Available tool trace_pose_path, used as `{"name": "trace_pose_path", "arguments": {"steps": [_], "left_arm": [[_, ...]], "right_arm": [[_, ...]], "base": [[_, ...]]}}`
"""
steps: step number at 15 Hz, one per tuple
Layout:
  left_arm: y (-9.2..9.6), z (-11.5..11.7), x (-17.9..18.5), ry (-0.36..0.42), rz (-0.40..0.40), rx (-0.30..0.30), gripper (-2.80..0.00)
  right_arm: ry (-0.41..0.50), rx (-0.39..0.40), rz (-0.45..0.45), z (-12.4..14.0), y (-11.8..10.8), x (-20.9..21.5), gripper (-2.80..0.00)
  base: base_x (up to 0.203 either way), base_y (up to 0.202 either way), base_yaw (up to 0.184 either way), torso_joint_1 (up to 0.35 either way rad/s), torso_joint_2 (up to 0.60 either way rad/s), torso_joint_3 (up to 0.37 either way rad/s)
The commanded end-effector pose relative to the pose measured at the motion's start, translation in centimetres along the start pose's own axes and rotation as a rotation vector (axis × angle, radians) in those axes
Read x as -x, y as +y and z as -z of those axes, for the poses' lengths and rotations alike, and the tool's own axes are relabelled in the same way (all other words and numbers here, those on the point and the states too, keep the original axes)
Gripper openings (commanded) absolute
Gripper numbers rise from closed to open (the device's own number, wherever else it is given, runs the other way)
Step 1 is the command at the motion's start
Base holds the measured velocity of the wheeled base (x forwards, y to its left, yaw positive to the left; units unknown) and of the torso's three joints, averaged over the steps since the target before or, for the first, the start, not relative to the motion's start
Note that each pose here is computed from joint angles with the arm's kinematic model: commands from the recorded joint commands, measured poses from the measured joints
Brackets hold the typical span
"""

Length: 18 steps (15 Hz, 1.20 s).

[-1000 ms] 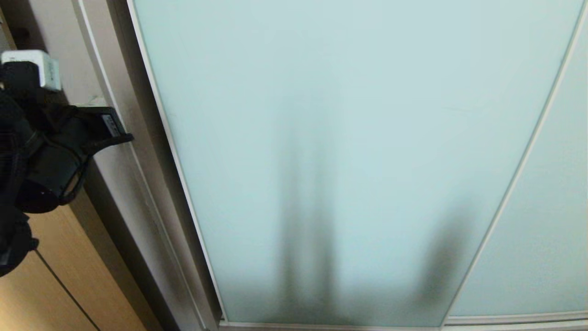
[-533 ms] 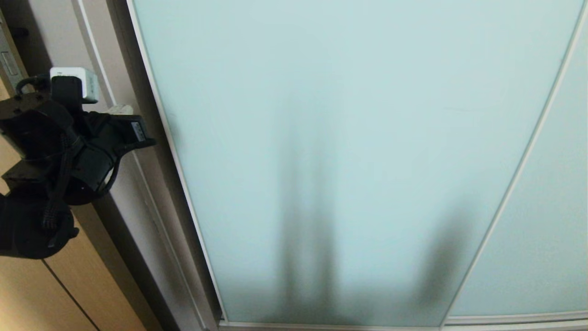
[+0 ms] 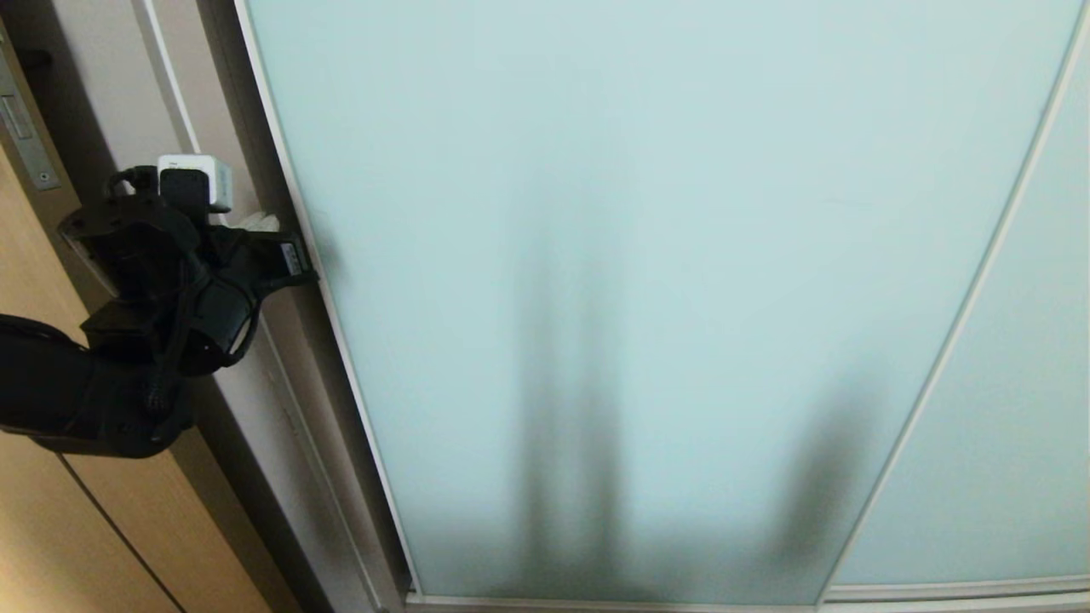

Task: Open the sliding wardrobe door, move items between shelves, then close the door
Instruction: Open the door

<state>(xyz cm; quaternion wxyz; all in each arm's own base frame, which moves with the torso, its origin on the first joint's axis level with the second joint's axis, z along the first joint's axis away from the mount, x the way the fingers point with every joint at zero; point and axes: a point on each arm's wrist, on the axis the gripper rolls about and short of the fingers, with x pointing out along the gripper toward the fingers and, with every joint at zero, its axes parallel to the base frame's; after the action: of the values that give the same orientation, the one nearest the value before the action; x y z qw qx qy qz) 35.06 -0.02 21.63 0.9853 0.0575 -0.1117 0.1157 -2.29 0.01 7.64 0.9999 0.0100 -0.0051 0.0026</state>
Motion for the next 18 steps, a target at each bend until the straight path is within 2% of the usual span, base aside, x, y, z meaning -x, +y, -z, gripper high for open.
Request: {"name": "trace_pose_path", "arguments": {"steps": [1,6,10,12,14,18], "left_arm": [[-0.4,1.6,-0.7,0.028,0.018,-0.006,-2.80],[-1.5,2.3,-2.7,-0.006,0.033,0.006,-2.80],[-2.9,3.5,-2.9,0.018,0.064,0.006,-2.80],[-3.2,3.6,-3.2,-0.014,0.064,0.015,-2.80],[-4.4,3.5,-2.8,-0.030,0.090,0.028,-2.80],[-8.3,2.8,-1.4,-0.037,0.182,0.057,-2.80]], "right_arm": [[0.001,0.000,-0.001,0.0,0.0,0.0,-2.80],[0.001,0.000,-0.001,0.0,0.0,0.0,-2.80],[0.001,0.000,-0.001,0.0,0.0,0.0,-2.80],[0.001,0.000,-0.001,0.0,0.0,0.0,-2.80],[0.001,0.000,-0.001,0.0,0.0,0.0,-2.80],[0.001,0.000,-0.001,0.0,0.0,0.0,-2.80]], "base": [[0.000,0.000,0.000,0.000,0.00,0.000],[0.000,0.000,0.000,0.000,0.00,0.000],[0.000,0.000,0.000,0.000,0.00,0.000],[0.000,0.000,0.000,0.000,0.00,0.000],[0.000,0.000,0.000,0.000,0.00,0.000],[0.000,0.000,0.000,0.000,0.00,0.000]]}}
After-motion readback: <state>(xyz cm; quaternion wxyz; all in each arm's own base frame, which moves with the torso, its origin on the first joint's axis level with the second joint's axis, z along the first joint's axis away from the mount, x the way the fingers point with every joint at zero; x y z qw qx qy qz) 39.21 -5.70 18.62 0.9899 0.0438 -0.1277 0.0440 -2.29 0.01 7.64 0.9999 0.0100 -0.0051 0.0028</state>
